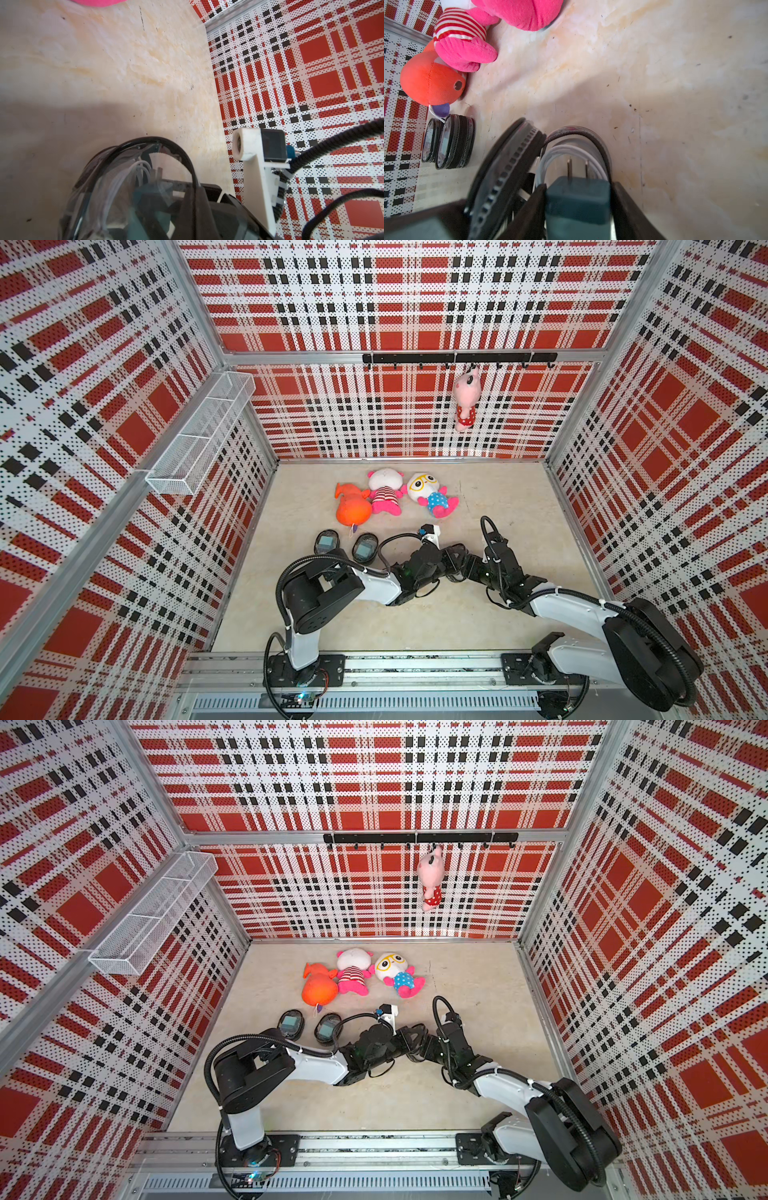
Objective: Pack away charging kits
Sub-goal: Place the storage bag at the center of the board, then close the storage bag at the center of the board, then pick up the storage bag at the center of the board.
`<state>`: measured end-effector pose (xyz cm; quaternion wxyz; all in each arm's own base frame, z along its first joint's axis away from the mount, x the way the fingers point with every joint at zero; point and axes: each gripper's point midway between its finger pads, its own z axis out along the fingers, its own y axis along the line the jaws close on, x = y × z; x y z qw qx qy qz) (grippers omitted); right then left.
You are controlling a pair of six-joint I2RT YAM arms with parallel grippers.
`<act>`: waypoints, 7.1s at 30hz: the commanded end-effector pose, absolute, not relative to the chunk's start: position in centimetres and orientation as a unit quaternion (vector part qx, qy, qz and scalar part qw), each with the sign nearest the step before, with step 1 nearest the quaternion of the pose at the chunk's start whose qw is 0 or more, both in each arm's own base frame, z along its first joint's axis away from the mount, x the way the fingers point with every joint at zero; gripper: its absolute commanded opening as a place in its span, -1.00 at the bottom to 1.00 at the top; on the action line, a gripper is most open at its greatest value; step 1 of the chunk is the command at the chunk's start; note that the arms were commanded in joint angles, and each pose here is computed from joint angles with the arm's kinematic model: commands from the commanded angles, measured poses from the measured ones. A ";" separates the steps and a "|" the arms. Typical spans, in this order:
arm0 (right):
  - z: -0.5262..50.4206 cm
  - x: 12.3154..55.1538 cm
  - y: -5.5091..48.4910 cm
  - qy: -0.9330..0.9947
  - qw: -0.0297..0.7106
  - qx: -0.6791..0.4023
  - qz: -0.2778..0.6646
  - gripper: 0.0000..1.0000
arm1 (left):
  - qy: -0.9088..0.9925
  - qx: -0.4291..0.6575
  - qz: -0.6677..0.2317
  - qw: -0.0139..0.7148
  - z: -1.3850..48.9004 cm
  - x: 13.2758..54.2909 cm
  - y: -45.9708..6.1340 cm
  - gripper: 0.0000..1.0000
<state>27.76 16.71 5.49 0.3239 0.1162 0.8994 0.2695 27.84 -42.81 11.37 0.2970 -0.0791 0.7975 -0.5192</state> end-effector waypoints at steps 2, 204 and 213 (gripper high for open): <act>7.8 28.5 17.8 0.874 0.347 0.111 0.321 0.24 | 0.792 -0.072 -0.536 0.284 11.1 27.2 -43.1 -1.00; 3.1 27.5 15.9 0.936 0.259 0.133 0.199 -0.83 | 0.811 -0.183 -0.406 0.381 11.4 26.2 -33.1 0.21; 3.1 28.9 19.2 0.941 0.238 0.068 0.230 -0.91 | 0.819 -0.205 -0.371 0.386 10.0 28.2 -31.5 0.24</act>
